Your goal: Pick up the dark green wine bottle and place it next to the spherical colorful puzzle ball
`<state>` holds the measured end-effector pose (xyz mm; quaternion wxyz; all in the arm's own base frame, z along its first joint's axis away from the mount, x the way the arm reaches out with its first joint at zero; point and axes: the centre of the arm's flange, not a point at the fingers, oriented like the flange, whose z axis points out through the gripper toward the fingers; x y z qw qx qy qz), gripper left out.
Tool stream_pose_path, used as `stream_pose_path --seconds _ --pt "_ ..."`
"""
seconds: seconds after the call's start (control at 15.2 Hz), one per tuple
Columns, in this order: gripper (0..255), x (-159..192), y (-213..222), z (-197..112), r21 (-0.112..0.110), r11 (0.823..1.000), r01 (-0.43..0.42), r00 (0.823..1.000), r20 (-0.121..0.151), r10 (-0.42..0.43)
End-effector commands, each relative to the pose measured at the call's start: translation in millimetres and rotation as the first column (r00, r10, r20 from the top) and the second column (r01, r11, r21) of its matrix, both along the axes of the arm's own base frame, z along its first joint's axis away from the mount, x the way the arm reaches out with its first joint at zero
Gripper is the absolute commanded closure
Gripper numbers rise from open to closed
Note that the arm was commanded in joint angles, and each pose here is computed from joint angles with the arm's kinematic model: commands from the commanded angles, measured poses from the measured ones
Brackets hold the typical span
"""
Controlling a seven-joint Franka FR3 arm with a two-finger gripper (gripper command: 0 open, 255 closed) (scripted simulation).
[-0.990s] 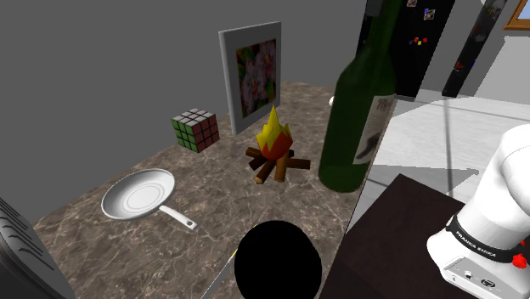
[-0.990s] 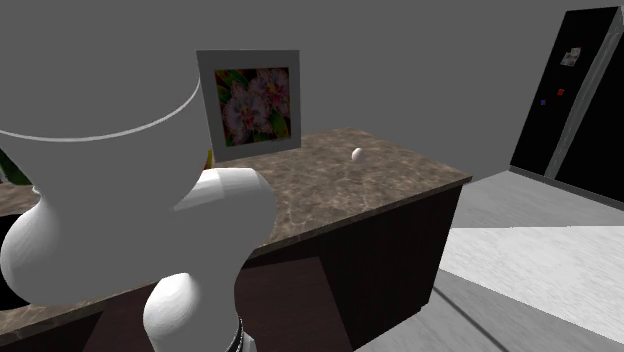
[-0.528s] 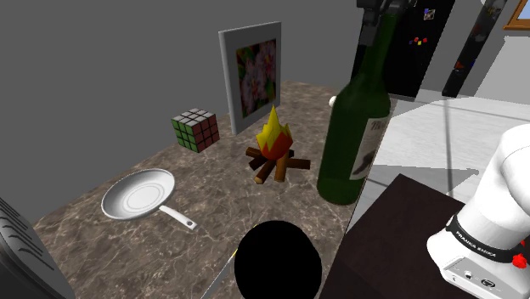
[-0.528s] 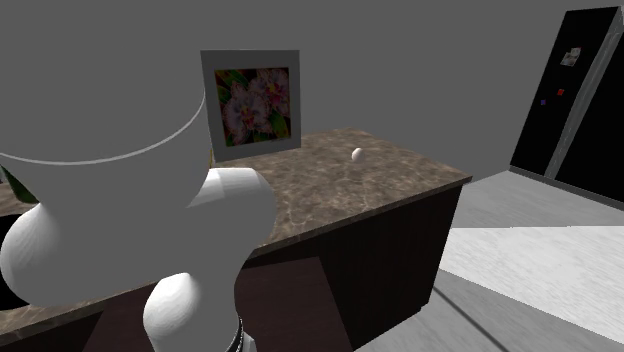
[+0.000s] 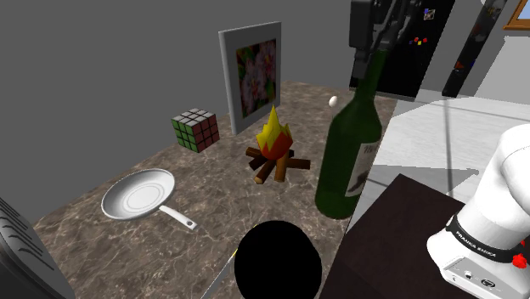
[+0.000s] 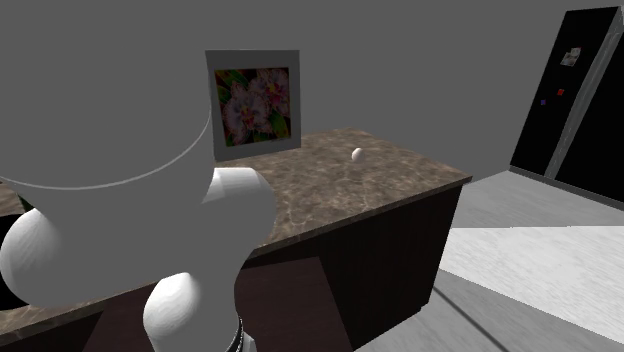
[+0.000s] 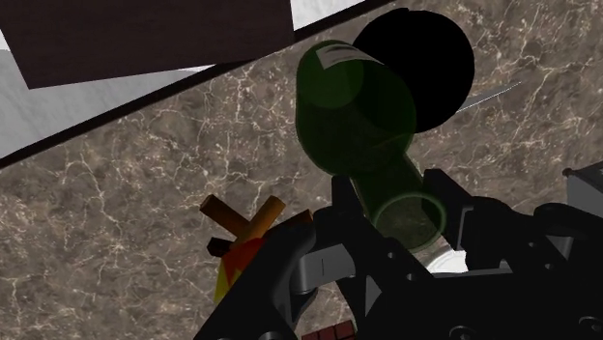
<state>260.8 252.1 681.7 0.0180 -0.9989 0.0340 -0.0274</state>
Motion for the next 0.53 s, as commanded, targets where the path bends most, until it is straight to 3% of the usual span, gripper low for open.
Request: stream_pose_path --seconds 0.0,0.46 --pt "255 0 0 -10 0.0 1.0 0.0 1.0 0.001 0.0" --pt "255 0 0 -47 0.0 1.0 0.0 1.0 0.001 0.0"
